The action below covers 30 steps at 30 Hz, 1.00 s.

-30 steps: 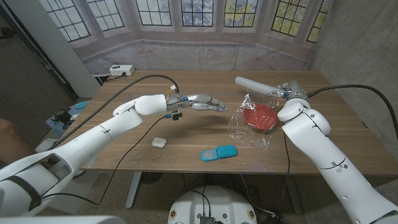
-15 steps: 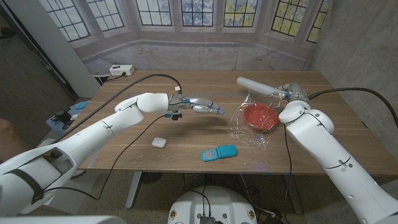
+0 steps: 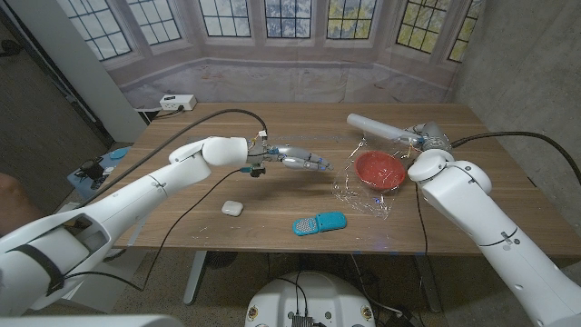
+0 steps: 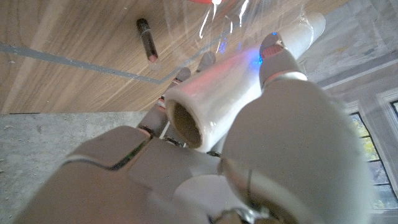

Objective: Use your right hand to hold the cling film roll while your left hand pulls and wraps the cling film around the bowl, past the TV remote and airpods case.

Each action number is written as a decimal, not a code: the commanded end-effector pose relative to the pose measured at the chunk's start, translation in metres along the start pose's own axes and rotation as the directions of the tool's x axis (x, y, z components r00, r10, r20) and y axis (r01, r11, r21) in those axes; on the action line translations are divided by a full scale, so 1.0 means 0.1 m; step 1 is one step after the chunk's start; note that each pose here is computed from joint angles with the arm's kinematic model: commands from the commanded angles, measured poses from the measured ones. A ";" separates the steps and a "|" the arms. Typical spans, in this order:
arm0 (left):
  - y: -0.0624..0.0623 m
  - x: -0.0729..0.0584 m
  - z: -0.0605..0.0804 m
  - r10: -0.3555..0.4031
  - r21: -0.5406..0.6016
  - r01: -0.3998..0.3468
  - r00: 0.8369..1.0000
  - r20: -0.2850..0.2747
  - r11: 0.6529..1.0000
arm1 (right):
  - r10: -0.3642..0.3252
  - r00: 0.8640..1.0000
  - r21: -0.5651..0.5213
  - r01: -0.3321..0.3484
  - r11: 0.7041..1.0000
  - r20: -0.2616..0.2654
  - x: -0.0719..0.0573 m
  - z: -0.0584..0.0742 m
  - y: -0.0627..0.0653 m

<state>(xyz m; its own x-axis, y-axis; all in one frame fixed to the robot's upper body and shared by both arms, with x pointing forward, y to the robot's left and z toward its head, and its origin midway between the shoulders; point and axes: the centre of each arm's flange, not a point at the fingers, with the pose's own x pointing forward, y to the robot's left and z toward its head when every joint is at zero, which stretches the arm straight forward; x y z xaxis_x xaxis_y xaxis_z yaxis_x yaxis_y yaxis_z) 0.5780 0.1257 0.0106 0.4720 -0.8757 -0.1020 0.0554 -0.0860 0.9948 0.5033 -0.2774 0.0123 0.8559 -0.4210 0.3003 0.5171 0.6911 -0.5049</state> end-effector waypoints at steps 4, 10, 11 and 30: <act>-0.08 0.11 0.01 -0.086 0.027 0.087 0.996 -0.026 0.996 | -0.003 1.000 0.018 0.003 1.000 0.000 0.00 -0.07 -0.01; -0.10 0.14 0.02 -0.105 0.044 0.106 0.994 -0.021 0.993 | -0.006 1.000 0.027 0.006 1.000 0.001 -0.01 -0.09 -0.03; -0.10 0.15 0.03 -0.108 0.049 0.109 0.994 -0.021 0.993 | -0.007 1.000 0.028 0.007 1.000 0.002 -0.01 -0.10 -0.03; -0.09 0.21 -0.01 -0.123 0.076 0.125 0.992 -0.028 0.989 | -0.009 1.000 0.046 0.009 0.999 0.001 0.02 -0.11 -0.04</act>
<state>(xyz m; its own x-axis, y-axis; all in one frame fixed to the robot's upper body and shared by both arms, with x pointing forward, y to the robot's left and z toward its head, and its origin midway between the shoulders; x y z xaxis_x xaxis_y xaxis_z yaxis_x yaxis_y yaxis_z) 0.5838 0.1104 -0.0003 0.4838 -0.8489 -0.2128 0.0544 -0.2135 0.9754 0.5009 -0.2854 0.0057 0.8520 -0.4240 0.3071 0.5232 0.7091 -0.4727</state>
